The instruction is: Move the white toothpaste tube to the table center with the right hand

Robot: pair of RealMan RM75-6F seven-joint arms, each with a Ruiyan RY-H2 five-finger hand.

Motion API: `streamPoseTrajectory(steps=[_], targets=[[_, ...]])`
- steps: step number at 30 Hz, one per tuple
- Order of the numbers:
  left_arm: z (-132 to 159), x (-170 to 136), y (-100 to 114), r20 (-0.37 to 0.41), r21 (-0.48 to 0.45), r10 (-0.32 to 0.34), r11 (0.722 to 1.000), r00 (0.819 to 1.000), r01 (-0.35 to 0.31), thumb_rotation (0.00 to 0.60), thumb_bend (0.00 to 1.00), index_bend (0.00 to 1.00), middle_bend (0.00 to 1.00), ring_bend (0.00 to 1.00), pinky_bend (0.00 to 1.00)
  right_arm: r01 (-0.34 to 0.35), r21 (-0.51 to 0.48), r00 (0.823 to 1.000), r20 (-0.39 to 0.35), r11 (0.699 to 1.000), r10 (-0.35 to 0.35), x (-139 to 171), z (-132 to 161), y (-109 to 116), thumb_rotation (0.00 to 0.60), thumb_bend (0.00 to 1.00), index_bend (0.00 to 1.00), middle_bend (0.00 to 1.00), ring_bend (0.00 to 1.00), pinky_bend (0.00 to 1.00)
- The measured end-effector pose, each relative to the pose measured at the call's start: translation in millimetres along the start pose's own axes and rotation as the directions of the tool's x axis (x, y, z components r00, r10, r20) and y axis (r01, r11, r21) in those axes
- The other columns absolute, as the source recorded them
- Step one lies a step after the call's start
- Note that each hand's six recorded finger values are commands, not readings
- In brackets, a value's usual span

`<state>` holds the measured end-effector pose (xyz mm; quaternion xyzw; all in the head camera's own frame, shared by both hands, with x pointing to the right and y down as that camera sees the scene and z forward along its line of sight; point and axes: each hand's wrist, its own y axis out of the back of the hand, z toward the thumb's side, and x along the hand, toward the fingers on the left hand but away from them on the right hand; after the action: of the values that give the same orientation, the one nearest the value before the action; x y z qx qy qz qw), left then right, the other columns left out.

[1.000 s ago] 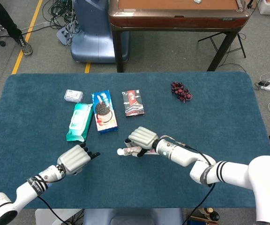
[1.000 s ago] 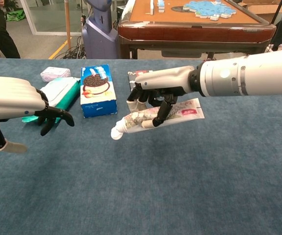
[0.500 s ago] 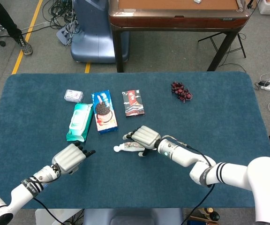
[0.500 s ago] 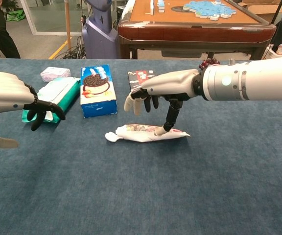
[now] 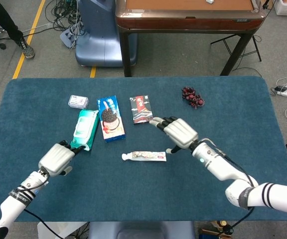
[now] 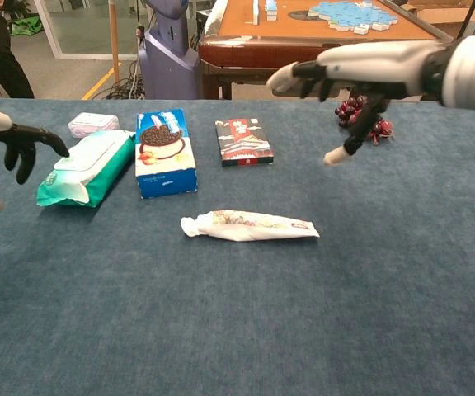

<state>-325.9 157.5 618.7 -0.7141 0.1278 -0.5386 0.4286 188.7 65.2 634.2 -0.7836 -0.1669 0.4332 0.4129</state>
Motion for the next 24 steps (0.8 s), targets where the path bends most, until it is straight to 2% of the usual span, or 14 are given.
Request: streamPoseTrajectory(steps=[4, 7, 11, 14, 19, 21, 24], targets=[[-25.3, -10.4, -1.6, -0.115, -0.062, 0.054, 0.996, 0.992, -0.062, 0.6, 0.24, 0.15, 0.4, 0.36, 0.23, 0.061, -0.001, 0.989, 0.137, 0.998, -0.06, 38.1, -41.4, 7.3, 0.6, 0.17, 0.04, 0.21, 0.19, 0.21], [-45.4, -21.4, -6.0, -0.208, -0.099, 0.094, 0.988, 0.974, -0.116, 0.6, 0.24, 0.15, 0.39, 0.35, 0.23, 0.093, 0.011, 0.968, 0.233, 0.996, -0.093, 70.4, -68.7, 7.3, 0.6, 0.21, 0.1, 0.25, 0.21, 0.21], [-68.8, -42.0, -17.0, -0.323, -0.108, 0.127, 0.979, 0.938, -0.17, 0.6, 0.24, 0.15, 0.38, 0.35, 0.23, 0.129, 0.032, 0.935, 0.33, 0.991, -0.132, 109.7, -93.3, 4.6, 0.6, 0.23, 0.15, 0.28, 0.23, 0.21], [-81.1, -58.8, -25.6, -0.394, -0.109, 0.139, 0.974, 0.909, -0.196, 0.6, 0.24, 0.15, 0.38, 0.35, 0.22, 0.161, 0.045, 0.903, 0.396, 0.986, -0.165, 141.1, -107.1, 1.9, 0.6, 0.23, 0.19, 0.31, 0.24, 0.21], [-91.3, -82.4, -33.7, -0.464, -0.126, 0.155, 0.963, 0.872, -0.238, 0.6, 0.24, 0.15, 0.38, 0.35, 0.22, 0.207, 0.069, 0.842, 0.496, 0.976, -0.214, 196.1, -120.9, -2.1, 0.6, 0.23, 0.23, 0.34, 0.26, 0.21], [-91.7, -91.3, -33.9, -0.479, -0.126, 0.17, 0.958, 0.861, -0.259, 0.6, 0.24, 0.15, 0.38, 0.35, 0.22, 0.207, 0.07, 0.823, 0.527, 0.976, -0.212, 217.7, -121.7, -6.9, 0.6, 0.24, 0.23, 0.34, 0.26, 0.21], [-87.1, -102.3, -33.1, -0.484, -0.125, 0.19, 0.951, 0.854, -0.282, 0.6, 0.24, 0.15, 0.37, 0.35, 0.21, 0.192, 0.055, 0.809, 0.556, 0.98, -0.19, 243.5, -118.6, -16.5, 0.6, 0.26, 0.24, 0.35, 0.26, 0.21]])
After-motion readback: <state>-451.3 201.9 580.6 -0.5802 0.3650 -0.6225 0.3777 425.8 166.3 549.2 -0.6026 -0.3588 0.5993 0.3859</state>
